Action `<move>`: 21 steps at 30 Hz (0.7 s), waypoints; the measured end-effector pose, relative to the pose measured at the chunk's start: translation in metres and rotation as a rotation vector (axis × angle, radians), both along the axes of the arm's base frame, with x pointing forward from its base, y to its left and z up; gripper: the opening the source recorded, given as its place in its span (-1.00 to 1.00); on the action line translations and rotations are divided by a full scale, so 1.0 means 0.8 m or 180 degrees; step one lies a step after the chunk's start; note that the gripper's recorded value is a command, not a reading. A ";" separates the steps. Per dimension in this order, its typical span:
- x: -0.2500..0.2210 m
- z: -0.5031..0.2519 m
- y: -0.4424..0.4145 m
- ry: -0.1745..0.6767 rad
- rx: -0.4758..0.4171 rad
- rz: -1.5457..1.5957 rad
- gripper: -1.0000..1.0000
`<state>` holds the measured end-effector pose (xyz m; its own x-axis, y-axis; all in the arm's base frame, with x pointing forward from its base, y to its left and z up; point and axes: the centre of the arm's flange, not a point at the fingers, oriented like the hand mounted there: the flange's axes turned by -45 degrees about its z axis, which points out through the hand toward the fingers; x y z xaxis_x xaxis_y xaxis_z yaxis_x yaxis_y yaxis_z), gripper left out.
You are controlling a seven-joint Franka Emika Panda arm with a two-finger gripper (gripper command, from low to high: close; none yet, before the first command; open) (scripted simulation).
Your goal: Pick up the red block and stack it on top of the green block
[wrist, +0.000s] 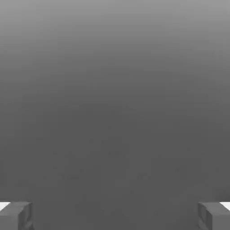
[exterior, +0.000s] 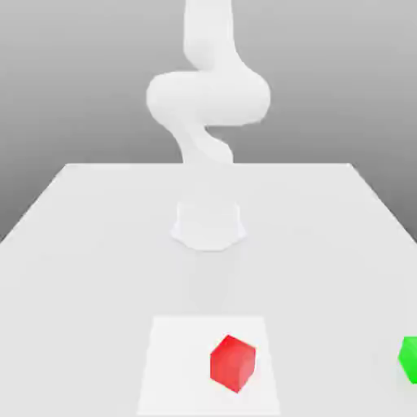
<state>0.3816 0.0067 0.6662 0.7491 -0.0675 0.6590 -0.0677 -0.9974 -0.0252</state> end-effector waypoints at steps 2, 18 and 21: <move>0.032 -0.050 0.005 0.0210 0.0050 -0.0149 0.00; 0.099 -0.462 0.025 0.1758 0.0512 -0.1260 0.00; 0.078 -0.532 0.033 0.2047 0.0620 -0.1463 0.00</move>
